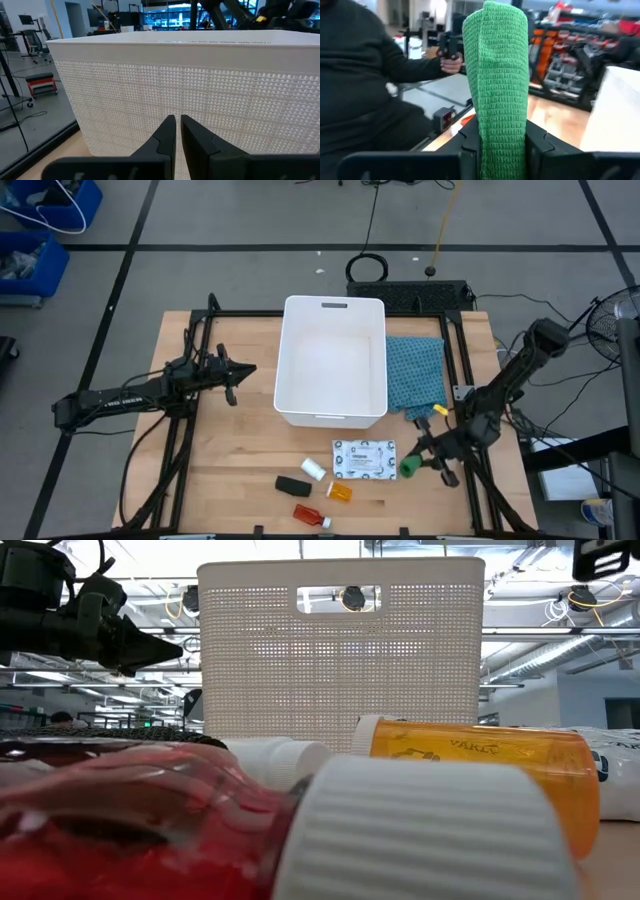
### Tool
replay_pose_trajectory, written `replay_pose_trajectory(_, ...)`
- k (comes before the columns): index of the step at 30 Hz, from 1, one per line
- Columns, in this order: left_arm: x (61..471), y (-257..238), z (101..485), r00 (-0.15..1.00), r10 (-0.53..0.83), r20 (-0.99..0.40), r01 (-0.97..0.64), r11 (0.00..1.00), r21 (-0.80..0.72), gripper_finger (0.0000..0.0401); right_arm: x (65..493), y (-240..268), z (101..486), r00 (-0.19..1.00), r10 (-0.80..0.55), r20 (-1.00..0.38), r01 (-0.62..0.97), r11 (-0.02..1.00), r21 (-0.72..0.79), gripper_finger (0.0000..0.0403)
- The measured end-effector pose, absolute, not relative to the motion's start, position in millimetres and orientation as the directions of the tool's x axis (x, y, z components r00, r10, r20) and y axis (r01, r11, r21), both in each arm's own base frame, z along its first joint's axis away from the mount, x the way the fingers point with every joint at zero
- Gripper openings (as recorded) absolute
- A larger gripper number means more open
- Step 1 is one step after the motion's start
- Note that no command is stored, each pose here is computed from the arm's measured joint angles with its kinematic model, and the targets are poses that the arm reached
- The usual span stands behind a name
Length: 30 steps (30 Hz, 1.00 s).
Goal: Pick & place medical supplies in basket/bin
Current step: Put the green bandage into the white bin
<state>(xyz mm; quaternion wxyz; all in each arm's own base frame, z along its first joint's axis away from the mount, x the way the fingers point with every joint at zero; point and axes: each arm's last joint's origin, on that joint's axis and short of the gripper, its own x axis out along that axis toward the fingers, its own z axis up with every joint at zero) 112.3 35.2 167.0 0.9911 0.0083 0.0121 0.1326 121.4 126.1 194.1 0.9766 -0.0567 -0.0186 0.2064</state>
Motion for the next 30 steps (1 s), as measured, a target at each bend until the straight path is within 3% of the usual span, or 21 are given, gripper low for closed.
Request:
replay_pose_trajectory(6, 112, 35, 167, 0.964, 0.263, -0.022, -0.263, 0.965, 0.0, 0.0033, 118, 110, 203, 0.968, 0.199, 0.151, -0.176, 0.973, -0.15, 0.0068)
replay_pose_trajectory(11, 112, 35, 167, 0.965, 0.263, -0.022, -0.263, 0.965, -0.004, 0.0033, 127, 104, 245, 0.964, 0.116, 0.241, -0.06, 0.972, -0.227, 0.0066)
replay_pose_trajectory(15, 112, 35, 167, 0.964, 0.264, -0.022, -0.264, 0.964, 0.005, 0.0033, 146, 97, 288, 0.99, 0.029, 0.141, 0.016, 0.951, -0.309, 0.0065)
replay_pose_trajectory(21, 112, 36, 167, 0.953, 0.303, -0.022, -0.303, 0.953, 0.021, 0.0033, 175, 57, 347, 0.979, -0.204, -0.006, 0.193, 0.93, -0.313, 0.0064)
replay_pose_trajectory(30, 112, 37, 167, 0.947, 0.32, -0.021, -0.32, 0.947, 0.022, 0.0033, 230, -10, 378, 0.973, -0.18, -0.146, 0.134, 0.95, -0.282, 0.0064)
